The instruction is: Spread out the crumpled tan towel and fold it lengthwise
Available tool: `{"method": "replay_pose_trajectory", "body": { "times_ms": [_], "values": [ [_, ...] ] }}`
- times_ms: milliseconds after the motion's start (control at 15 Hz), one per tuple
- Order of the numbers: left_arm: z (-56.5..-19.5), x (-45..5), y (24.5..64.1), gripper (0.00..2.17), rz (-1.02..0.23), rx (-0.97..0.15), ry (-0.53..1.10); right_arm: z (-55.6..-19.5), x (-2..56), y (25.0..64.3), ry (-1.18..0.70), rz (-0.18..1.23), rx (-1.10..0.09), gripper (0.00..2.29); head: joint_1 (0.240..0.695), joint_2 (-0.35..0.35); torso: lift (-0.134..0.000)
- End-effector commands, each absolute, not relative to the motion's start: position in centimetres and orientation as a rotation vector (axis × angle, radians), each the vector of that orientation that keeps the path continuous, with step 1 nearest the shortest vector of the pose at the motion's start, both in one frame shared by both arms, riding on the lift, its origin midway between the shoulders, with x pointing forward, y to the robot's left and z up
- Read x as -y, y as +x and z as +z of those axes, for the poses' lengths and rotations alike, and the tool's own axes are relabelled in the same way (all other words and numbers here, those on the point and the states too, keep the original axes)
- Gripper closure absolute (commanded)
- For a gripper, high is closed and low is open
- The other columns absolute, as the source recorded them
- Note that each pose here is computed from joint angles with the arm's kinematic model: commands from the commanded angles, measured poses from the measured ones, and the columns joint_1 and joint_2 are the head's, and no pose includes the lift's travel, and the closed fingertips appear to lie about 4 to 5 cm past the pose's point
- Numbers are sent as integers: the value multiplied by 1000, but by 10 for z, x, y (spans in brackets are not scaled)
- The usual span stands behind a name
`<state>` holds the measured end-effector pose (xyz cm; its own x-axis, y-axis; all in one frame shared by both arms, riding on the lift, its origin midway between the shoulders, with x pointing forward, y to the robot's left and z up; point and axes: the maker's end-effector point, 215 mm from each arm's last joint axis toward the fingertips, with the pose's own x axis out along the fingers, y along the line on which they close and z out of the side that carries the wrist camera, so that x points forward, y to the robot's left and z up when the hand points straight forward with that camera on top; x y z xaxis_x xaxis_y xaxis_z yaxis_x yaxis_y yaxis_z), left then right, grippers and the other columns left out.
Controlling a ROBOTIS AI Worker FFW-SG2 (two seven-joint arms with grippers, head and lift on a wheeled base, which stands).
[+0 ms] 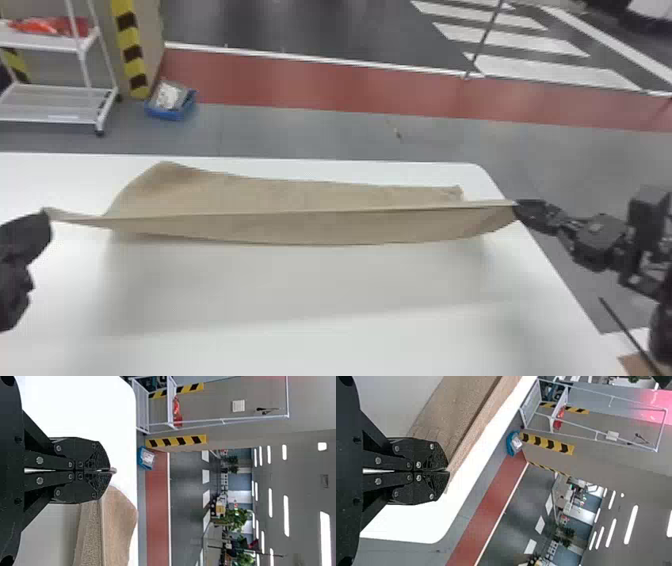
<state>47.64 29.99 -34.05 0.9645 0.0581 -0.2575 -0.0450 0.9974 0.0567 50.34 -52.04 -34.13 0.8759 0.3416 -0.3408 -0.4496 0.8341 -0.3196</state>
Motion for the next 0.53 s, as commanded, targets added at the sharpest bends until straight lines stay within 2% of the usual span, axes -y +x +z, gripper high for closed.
{"method": "replay_pose_trajectory", "body": {
  "times_ms": [0, 133, 267, 467],
  "values": [
    [-352, -314, 449, 1382, 112, -349, 71, -356, 516, 481, -425, 463, -320, 1683, 695, -246, -124],
    [-360, -322, 420, 1382, 171, -429, 99, -358, 524, 464, -429, 470, -328, 1683, 695, -236, -124],
    [-362, -315, 393, 1382, 176, -477, 93, -356, 541, 452, -433, 450, -332, 1683, 695, -238, -124],
    [-368, -292, 371, 1382, 137, -518, 81, -353, 564, 443, -432, 426, -329, 1683, 695, -297, -124]
  ]
}}
